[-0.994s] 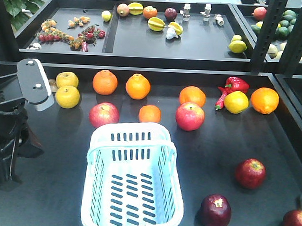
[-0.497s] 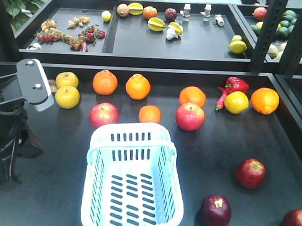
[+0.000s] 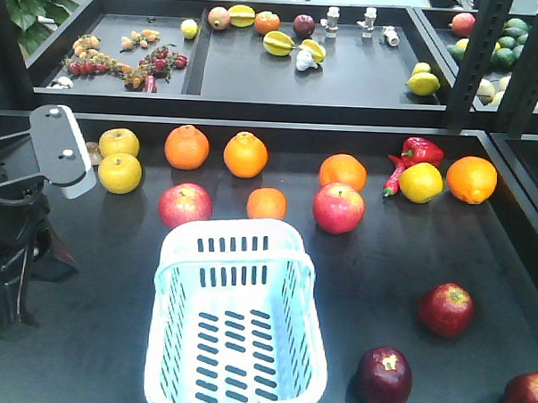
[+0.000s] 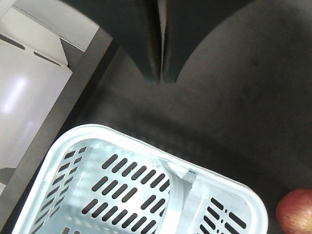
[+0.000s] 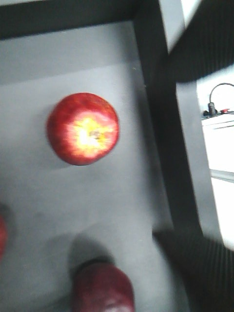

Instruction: Pick three apples into basket with both arms

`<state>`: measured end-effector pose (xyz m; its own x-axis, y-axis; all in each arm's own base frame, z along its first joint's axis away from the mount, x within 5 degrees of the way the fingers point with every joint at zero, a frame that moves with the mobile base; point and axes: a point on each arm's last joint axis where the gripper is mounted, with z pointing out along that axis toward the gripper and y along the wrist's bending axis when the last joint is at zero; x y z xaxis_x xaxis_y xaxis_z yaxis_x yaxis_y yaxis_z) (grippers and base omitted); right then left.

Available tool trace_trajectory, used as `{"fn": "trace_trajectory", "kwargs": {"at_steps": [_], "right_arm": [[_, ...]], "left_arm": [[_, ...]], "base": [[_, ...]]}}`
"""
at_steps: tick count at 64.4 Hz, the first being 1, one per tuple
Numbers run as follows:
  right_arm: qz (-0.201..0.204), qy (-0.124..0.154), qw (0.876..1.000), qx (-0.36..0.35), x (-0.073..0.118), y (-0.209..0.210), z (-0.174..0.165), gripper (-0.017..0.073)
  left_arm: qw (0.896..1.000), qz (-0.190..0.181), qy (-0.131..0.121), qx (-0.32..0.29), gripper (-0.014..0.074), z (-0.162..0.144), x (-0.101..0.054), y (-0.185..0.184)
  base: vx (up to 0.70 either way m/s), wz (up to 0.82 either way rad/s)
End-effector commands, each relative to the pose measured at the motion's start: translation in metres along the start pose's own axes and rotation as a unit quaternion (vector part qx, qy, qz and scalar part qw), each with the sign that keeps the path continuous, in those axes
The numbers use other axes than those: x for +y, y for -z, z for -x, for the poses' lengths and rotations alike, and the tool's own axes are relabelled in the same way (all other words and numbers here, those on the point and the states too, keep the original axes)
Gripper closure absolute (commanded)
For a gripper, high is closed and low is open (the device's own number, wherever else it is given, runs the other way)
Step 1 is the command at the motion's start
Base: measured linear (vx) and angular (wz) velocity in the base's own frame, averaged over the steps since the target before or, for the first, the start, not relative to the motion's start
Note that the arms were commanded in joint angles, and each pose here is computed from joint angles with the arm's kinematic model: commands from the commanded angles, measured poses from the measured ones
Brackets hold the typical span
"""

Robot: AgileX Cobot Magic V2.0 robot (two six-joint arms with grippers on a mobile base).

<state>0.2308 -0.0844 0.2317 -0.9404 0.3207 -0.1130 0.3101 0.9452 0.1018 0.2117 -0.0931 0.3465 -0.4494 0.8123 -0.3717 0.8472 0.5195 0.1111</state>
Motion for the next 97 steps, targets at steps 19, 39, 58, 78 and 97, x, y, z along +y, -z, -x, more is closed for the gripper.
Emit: {"fn": "trace_trajectory", "kwargs": {"at_steps": [19, 39, 58, 78, 97], "right_arm": [[-0.03, 0.016, 0.999, -0.022, -0.01, -0.018, 0.023, -0.0122], [-0.054, 0.048, 0.997, 0.007, 0.005, -0.059, 0.037, -0.0115], [-0.068, 0.045, 0.996, 0.042, 0.001, -0.091, 0.041, -0.0097], [-0.06, 0.044, 0.995, 0.061, 0.0, -0.118, 0.043, -0.0049], [-0.058, 0.045, 0.993, 0.088, -0.002, -0.141, 0.042, -0.0011]], "left_arm": [[0.999, 0.016, 0.0, -0.037, 0.0601, 0.005, -0.002, 0.013], [0.999, 0.016, 0.0, -0.037, 0.0601, 0.005, -0.002, 0.013], [0.999, 0.016, 0.0, -0.037, 0.0601, 0.005, -0.002, 0.013], [0.999, 0.016, 0.0, -0.037, 0.0601, 0.005, -0.002, 0.013], [0.999, 0.016, 0.0, -0.037, 0.0601, 0.005, -0.002, 0.013]], "base": [[0.0, 0.0], [0.0, 0.0], [0.0, 0.0], [0.0, 0.0], [0.0, 0.0]]}}
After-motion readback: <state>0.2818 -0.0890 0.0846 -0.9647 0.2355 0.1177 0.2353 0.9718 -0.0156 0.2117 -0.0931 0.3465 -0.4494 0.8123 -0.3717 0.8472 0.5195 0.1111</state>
